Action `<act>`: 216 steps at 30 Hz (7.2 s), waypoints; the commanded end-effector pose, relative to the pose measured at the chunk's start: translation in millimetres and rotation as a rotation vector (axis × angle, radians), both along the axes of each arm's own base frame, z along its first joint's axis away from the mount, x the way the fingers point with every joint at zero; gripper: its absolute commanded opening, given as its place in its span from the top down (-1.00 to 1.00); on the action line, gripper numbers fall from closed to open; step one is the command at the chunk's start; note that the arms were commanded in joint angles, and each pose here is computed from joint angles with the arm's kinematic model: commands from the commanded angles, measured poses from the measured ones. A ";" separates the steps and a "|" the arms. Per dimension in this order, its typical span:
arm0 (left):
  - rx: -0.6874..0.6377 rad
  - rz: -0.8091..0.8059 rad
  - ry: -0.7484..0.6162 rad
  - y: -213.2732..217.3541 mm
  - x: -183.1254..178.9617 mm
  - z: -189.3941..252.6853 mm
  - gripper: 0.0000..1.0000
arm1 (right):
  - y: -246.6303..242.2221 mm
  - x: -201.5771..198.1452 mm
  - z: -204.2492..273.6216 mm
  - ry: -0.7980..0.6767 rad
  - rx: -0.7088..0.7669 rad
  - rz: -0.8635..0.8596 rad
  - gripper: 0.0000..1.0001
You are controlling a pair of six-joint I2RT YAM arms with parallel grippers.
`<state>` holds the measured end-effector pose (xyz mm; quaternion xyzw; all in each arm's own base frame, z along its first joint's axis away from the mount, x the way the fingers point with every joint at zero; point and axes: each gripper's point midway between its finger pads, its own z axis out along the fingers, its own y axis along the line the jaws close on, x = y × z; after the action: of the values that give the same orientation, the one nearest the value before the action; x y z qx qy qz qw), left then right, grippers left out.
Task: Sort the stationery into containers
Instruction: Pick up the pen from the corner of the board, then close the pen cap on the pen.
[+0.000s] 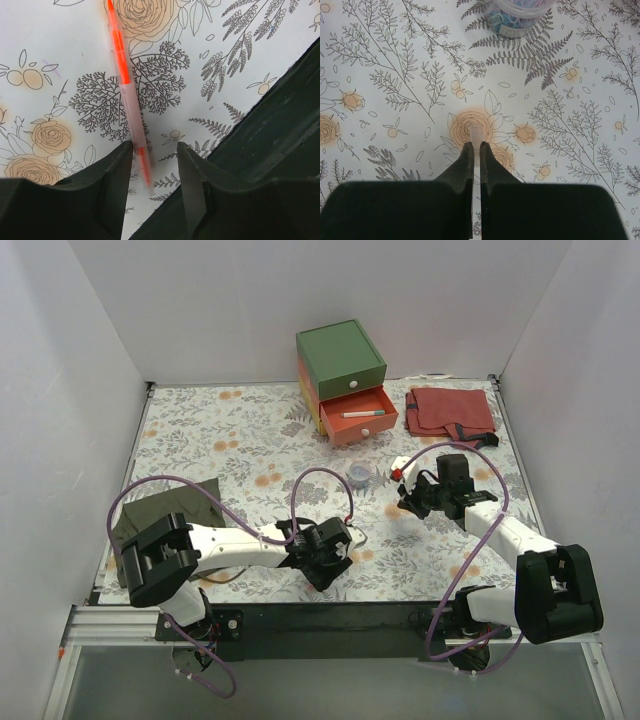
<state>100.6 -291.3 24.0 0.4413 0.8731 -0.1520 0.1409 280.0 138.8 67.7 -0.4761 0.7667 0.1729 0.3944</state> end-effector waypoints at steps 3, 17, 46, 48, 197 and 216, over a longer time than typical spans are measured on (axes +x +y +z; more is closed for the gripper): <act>0.018 0.011 0.003 -4.5 0.5 -10.5 0.35 | 4.0 4.3 13.5 -0.059 0.032 0.012 0.97; 0.137 0.054 0.153 21.2 -34.6 -33.0 0.90 | -0.8 -9.6 21.0 -0.147 0.016 0.049 0.97; -0.818 -0.179 0.750 6.3 134.9 77.5 1.00 | 65.8 5.4 54.8 -0.797 -0.093 0.599 0.97; -0.816 -0.154 0.782 6.3 134.7 71.9 1.00 | 74.0 10.8 55.7 -0.855 -0.079 0.622 0.97; -0.733 -0.077 0.834 7.9 160.7 38.8 1.00 | 146.4 -28.1 -22.0 -0.224 -0.276 0.766 0.97; -0.683 -0.084 0.856 -0.3 160.1 28.8 1.00 | 166.5 -25.2 -14.1 -0.140 -0.213 0.737 0.97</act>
<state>264.3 -280.3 33.3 0.2970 0.7533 -0.5759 -0.1128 262.7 270.9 32.4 -0.7785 0.5484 0.1321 0.2754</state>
